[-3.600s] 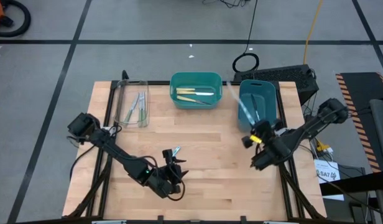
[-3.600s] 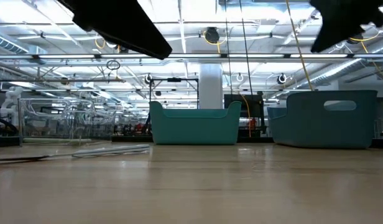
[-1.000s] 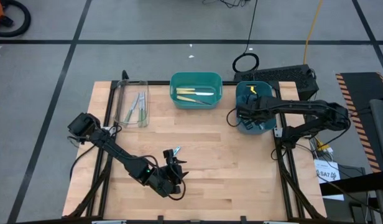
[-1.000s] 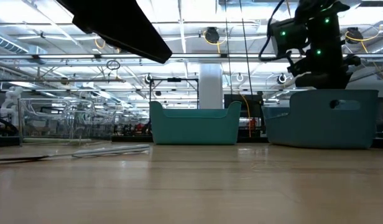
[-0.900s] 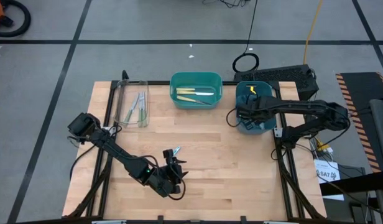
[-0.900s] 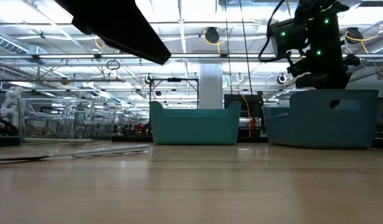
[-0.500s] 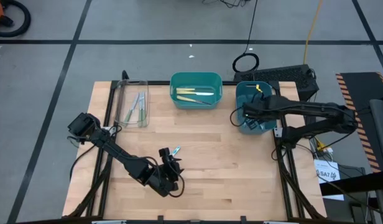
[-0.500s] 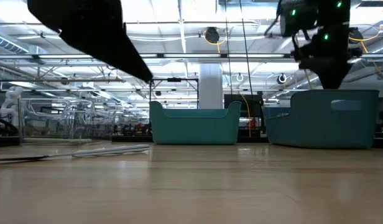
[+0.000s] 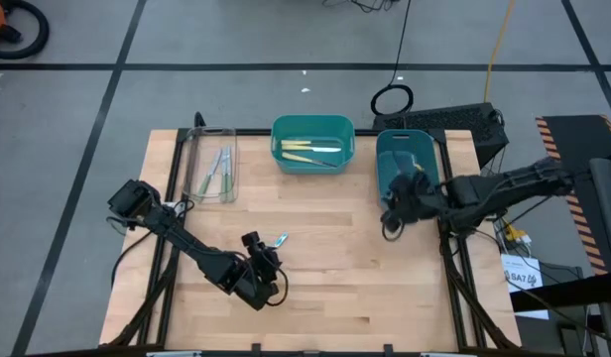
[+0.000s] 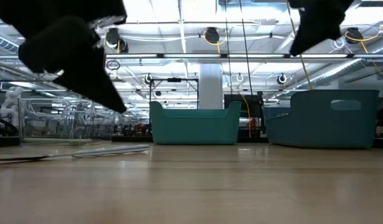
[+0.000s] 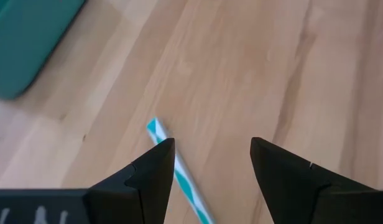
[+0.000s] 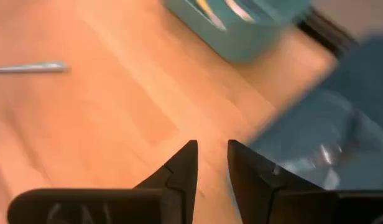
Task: Sort silverware by color (type)
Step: Put the blue knife into the blue bin
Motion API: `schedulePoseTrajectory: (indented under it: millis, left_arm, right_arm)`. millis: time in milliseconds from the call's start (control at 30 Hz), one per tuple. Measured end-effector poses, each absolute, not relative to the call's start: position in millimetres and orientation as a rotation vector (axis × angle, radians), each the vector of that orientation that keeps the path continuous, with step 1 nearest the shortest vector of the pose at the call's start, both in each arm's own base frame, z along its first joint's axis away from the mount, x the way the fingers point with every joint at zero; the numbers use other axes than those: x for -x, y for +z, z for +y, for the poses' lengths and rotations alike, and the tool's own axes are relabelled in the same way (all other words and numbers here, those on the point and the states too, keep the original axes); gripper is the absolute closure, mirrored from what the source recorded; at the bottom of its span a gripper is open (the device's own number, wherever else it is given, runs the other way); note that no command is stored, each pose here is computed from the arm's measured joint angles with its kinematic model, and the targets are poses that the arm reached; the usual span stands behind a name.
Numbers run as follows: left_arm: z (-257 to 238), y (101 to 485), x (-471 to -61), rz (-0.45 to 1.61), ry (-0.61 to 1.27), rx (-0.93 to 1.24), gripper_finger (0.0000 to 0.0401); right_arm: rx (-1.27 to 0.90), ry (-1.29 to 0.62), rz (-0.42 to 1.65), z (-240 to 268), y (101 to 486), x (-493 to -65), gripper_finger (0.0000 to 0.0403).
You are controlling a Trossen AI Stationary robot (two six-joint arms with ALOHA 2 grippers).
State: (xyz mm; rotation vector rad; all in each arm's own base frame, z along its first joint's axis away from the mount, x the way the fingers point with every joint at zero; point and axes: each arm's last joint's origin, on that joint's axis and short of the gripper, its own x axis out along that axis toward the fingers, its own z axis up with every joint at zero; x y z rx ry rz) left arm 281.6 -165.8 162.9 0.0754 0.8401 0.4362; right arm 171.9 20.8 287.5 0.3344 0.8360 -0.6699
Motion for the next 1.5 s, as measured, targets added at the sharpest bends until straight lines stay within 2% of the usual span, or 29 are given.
schedulePoseTrajectory:
  millis: [233,667,1167,1500]
  left_arm:
    - [-159.0,152.4,-272.0,0.872,0.515,-0.007,0.0183]
    - [-159.3,152.3,-272.1,0.872,0.514,0.007,0.0183]
    - [-167.0,152.6,-270.2,0.840,0.498,0.012,0.0183]
    - [-161.5,123.8,-278.9,0.910,0.543,-0.003,0.0183]
  right_arm:
    - [-0.137,-0.504,0.743,66.5,280.1,-194.6,0.0319]
    - [0.099,-0.210,0.734,153.8,226.2,-236.7,0.0319]
    - [0.154,-0.163,0.729,183.0,175.2,-264.7,0.0319]
    - [0.193,-0.154,0.749,186.8,159.9,-269.6,0.0319]
